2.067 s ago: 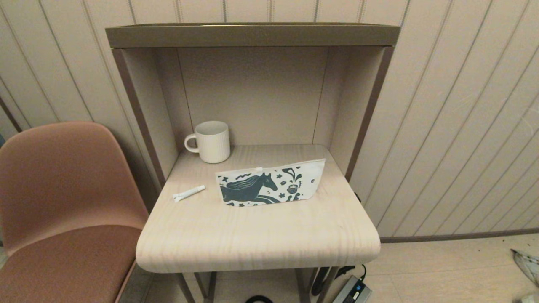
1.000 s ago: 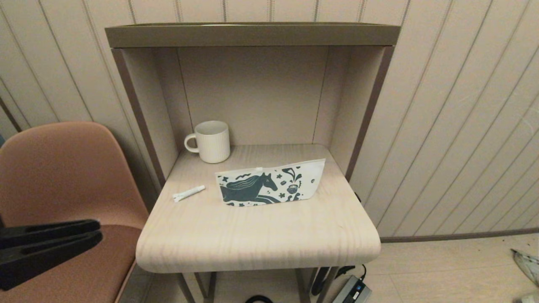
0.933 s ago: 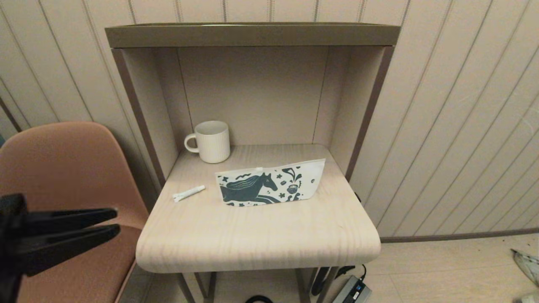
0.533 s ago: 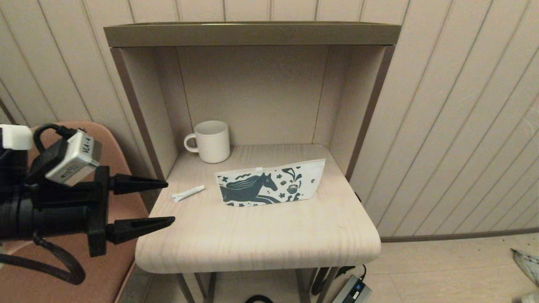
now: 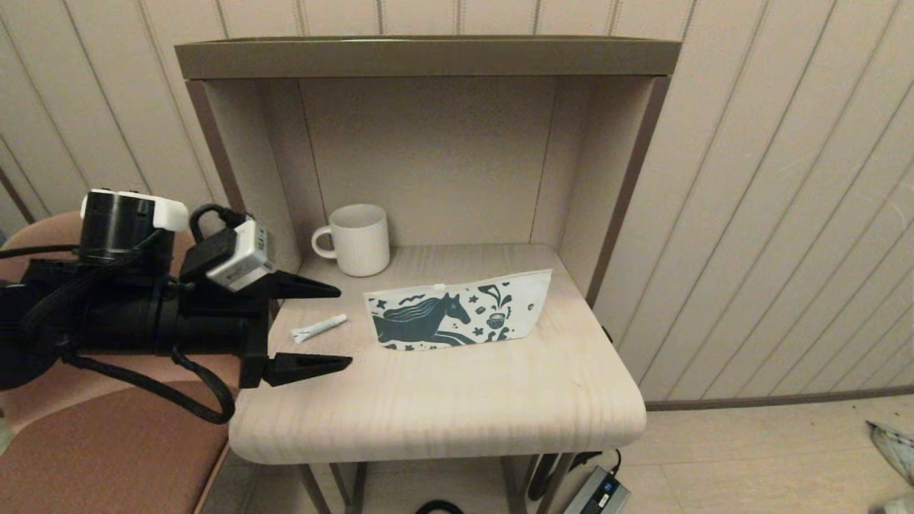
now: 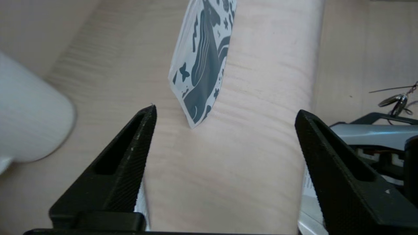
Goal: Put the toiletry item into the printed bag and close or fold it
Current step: Pick up the storage bag
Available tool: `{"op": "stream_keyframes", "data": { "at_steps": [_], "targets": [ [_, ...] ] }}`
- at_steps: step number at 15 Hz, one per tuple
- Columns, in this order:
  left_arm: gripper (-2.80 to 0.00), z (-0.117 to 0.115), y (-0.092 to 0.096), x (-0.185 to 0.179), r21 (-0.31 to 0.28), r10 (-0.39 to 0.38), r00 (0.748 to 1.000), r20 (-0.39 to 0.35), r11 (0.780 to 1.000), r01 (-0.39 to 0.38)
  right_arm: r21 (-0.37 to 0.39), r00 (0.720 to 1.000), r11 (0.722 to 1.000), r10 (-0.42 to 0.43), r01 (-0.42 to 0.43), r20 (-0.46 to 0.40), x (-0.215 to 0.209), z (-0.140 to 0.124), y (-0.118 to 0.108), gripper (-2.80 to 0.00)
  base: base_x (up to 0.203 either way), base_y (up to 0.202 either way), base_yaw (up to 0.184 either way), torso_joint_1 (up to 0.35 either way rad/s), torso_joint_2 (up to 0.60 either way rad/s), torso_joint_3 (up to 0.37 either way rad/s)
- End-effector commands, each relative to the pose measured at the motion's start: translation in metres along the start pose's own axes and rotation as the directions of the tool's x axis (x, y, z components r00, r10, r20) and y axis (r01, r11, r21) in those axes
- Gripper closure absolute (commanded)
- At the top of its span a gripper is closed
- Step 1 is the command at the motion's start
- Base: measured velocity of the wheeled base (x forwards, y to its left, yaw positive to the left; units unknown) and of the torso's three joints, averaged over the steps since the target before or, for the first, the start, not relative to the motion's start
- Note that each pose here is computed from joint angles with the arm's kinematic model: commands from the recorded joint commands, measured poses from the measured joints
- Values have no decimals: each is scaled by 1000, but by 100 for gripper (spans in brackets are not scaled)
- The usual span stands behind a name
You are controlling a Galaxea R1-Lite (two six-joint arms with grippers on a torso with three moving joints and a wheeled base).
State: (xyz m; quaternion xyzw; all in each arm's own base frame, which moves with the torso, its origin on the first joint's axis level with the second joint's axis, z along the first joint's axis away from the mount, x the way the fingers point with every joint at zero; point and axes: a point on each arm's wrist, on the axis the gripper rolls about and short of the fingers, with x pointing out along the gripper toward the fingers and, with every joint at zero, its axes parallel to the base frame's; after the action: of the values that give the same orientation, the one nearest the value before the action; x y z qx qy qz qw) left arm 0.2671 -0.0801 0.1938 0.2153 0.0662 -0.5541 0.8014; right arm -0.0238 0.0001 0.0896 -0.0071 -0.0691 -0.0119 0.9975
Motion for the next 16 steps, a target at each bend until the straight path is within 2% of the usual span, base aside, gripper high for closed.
{"op": "stream_keyframes", "data": {
  "at_steps": [1,6,9,10,13,16],
  "targets": [
    [-280,-11,12,18,-28,-31,999,-16,999,31,-2,1000,1000,0,0,0,0,0,0,0,0,0,0,0,0,0],
    [-280,2,44,33,-91,-71,996,-52,994,66,-2,1000,1000,0,0,0,0,0,0,0,0,0,0,0,0,0],
    [-280,-4,62,49,-135,-96,993,-73,987,86,-2,1000,1000,0,0,0,0,0,0,0,0,0,0,0,0,0],
    [-280,-4,60,52,-153,-114,990,-82,983,101,0,1000,1000,0,0,0,0,0,0,0,0,0,0,0,0,0],
    [-280,2,54,64,-158,-160,983,-86,977,145,-1,1000,1000,0,0,0,0,0,0,0,0,0,0,0,0,0],
    [-280,4,51,70,-154,-169,981,-99,976,152,-2,1000,1000,0,0,0,0,0,0,0,0,0,0,0,0,0]
  ]
}}
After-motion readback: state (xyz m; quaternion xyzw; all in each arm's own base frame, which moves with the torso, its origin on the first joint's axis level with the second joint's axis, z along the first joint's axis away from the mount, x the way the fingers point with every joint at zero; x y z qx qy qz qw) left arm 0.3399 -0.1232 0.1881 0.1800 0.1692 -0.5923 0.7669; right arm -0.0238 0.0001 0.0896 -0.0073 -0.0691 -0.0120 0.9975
